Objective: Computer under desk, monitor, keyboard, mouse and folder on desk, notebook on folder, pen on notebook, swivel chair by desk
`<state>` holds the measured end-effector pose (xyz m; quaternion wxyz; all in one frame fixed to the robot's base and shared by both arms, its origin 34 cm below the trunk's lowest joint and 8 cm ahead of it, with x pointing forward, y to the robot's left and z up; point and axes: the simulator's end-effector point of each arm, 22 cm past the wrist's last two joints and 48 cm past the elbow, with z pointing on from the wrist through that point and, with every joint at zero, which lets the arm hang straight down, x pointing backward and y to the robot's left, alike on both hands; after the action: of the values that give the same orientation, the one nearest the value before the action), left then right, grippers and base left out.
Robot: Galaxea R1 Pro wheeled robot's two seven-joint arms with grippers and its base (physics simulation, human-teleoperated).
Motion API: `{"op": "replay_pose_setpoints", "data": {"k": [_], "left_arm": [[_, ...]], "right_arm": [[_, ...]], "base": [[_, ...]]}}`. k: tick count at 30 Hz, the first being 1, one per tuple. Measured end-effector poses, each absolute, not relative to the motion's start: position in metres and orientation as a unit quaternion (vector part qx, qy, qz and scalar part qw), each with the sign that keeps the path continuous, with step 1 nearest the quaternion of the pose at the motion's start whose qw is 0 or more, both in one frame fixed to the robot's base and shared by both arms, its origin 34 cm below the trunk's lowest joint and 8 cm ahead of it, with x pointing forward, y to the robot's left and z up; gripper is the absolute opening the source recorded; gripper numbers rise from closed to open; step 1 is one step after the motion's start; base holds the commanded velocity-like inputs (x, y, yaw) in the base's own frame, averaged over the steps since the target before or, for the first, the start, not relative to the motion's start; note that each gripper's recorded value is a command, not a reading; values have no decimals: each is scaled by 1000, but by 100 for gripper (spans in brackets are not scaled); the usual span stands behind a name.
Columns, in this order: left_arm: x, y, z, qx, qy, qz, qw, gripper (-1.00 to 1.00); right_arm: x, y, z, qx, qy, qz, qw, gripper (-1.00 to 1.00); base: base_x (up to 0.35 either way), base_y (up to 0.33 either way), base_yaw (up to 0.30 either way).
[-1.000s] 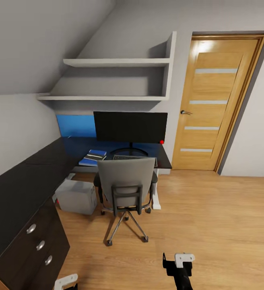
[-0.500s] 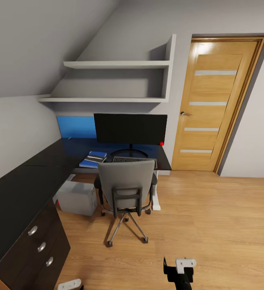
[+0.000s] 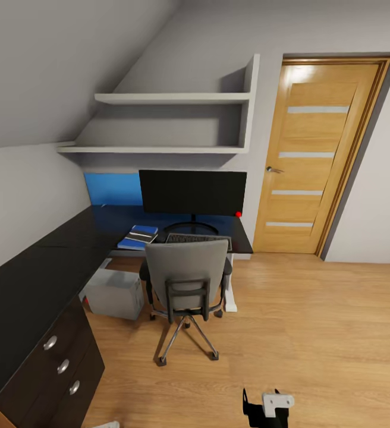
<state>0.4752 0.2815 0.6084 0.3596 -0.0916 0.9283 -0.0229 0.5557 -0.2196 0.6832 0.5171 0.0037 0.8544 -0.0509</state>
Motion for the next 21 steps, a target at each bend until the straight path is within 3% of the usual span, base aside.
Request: {"op": "replay_pose_setpoints", "data": {"k": [21], "left_arm": [[436, 289, 628, -90, 924, -11, 371, 100]], "right_arm": [[543, -219, 708, 6, 852, -48, 522, 100]], "base": [[0, 0, 0]]}}
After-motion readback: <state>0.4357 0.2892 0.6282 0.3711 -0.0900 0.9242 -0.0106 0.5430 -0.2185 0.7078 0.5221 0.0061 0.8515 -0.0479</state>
